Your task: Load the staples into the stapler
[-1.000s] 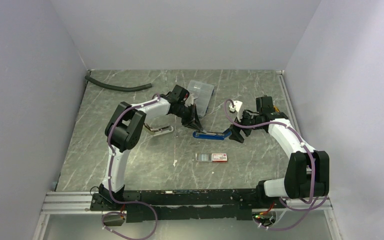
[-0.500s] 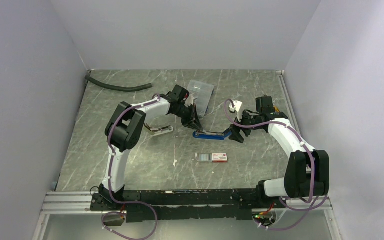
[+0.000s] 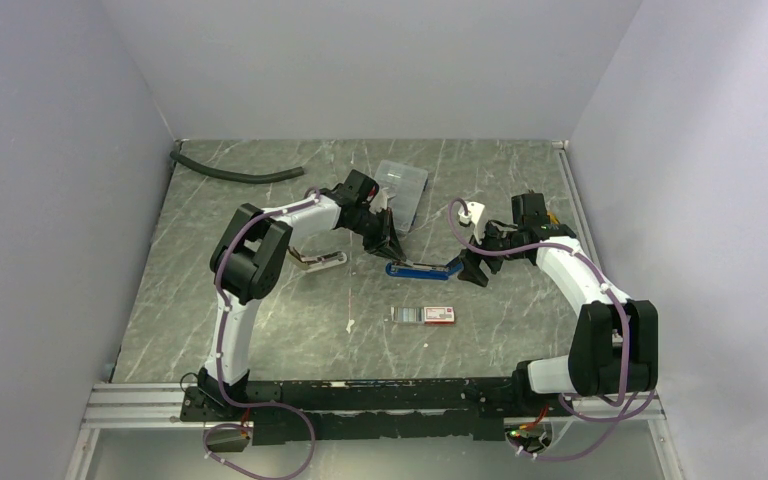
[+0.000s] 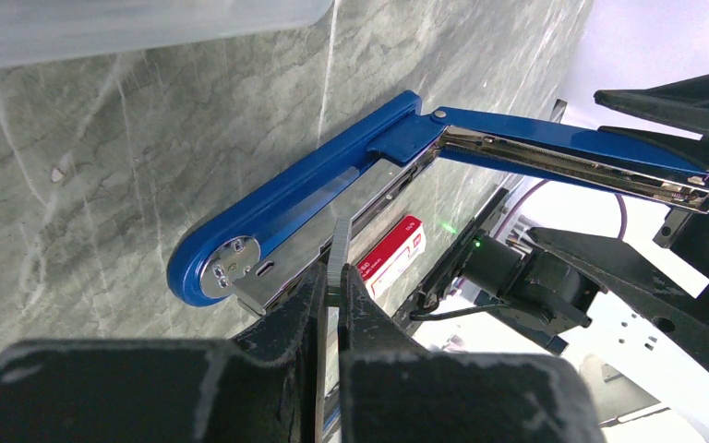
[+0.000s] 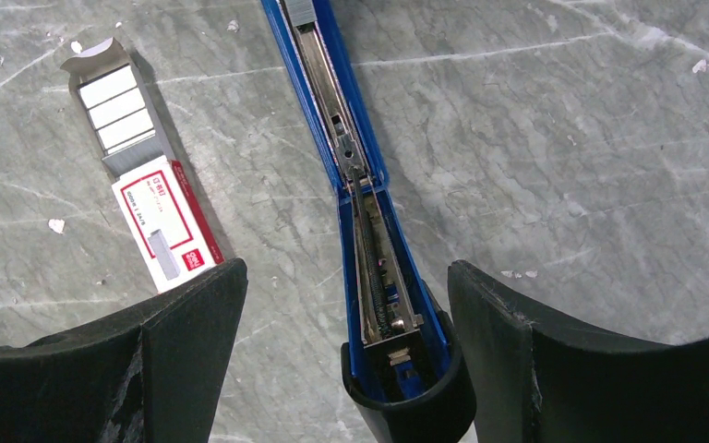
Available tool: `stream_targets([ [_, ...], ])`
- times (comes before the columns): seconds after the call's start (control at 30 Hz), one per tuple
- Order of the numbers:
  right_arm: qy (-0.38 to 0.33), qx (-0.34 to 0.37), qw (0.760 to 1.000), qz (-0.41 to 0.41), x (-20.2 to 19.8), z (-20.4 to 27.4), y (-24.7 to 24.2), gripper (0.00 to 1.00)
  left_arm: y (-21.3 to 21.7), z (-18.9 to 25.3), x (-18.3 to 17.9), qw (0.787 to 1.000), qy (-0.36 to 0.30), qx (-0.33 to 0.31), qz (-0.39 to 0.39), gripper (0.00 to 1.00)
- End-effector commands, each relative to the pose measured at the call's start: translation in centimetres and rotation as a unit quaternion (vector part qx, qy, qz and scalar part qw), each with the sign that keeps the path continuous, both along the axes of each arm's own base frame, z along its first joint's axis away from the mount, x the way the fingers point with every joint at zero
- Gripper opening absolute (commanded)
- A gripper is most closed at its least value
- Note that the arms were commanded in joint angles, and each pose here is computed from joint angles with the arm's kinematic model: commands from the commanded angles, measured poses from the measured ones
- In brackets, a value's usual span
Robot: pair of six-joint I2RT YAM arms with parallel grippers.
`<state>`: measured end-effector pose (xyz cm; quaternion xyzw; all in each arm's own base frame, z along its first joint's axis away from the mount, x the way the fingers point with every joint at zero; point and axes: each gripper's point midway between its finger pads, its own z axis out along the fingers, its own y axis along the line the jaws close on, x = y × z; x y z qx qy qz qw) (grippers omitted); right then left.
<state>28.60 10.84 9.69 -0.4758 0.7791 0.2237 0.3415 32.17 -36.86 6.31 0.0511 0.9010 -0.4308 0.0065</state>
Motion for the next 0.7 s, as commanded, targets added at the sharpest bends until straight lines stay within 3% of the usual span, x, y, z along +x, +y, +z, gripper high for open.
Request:
stream_targets([
  [0.0,-0.015,0.011,1.0,0.011,0.4,0.8,0.3,0.84,-0.6,3.4,0.4,0.999,-0.035,-0.03,-0.008,0.04],
  [0.67,-0.01,0.01,1.0,0.013,0.4,0.7,0.3,0.84,-0.3,3.1,0.1,0.999,-0.032,-0.029,-0.007,0.03],
])
